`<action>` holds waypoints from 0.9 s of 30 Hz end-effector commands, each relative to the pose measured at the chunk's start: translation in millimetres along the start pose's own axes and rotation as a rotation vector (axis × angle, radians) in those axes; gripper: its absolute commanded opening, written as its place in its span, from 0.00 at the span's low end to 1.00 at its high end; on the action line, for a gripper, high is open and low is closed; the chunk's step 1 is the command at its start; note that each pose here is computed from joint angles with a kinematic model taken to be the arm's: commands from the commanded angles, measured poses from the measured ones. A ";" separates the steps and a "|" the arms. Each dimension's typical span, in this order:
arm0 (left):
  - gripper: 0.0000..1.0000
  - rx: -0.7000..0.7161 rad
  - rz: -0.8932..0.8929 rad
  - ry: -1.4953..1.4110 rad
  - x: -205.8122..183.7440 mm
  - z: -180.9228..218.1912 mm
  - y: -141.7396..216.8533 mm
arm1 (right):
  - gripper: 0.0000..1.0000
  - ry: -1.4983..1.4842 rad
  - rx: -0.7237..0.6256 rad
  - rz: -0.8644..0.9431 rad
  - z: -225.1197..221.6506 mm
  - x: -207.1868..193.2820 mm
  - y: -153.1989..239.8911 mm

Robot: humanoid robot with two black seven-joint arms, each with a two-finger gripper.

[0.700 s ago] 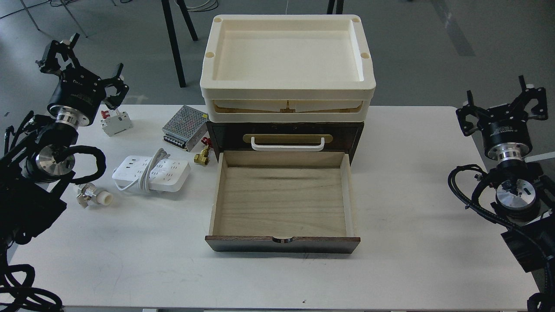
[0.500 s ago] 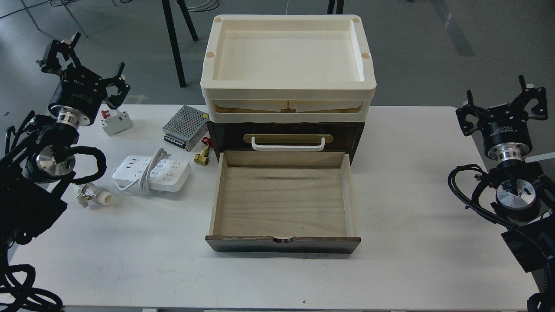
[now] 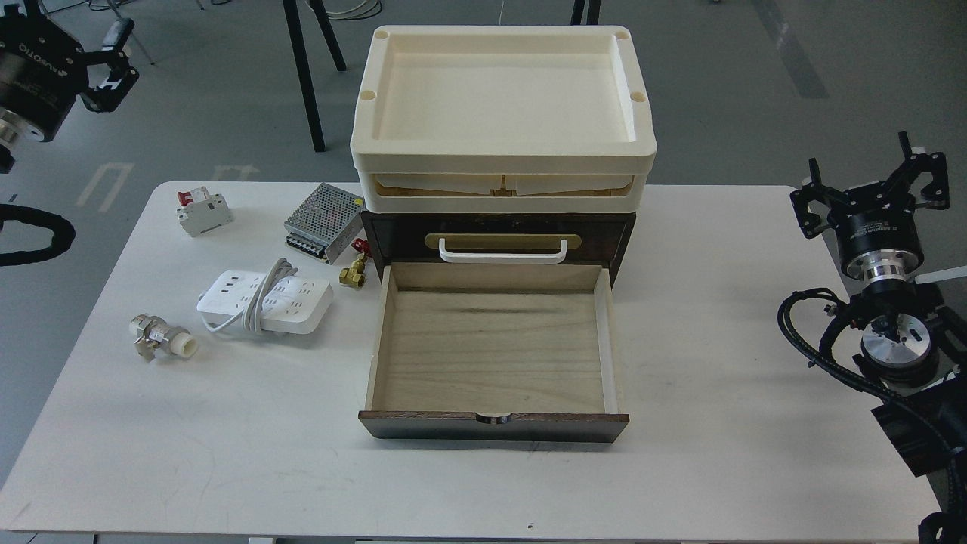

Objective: Put charging cable into cabinet
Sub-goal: 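Move the left gripper toward the white power strip with coiled cable, then lower the left gripper and grasp the white power strip and cable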

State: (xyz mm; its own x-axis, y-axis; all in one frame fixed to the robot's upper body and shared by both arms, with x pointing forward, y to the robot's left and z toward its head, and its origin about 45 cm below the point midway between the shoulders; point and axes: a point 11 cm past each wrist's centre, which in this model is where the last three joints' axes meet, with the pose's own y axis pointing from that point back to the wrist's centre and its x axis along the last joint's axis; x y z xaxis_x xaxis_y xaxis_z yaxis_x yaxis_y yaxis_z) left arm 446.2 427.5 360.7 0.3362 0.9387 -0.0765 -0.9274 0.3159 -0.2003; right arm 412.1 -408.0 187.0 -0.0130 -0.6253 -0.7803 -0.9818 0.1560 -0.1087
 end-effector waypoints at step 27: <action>0.79 0.707 -0.749 -1.549 -25.2 -186.9 104.0 | 1.00 0.010 -0.012 0.005 4.9 1.7 2.5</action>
State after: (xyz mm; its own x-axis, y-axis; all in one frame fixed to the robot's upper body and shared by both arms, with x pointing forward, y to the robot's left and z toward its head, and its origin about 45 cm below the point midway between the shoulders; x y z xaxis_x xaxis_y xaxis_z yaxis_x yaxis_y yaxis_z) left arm 376.9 416.3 177.7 0.5815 -0.2510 0.7738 -0.7206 0.2825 0.6332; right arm 410.6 -405.3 182.6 -0.0193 -0.6307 -0.7758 -0.9836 0.1512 -0.0985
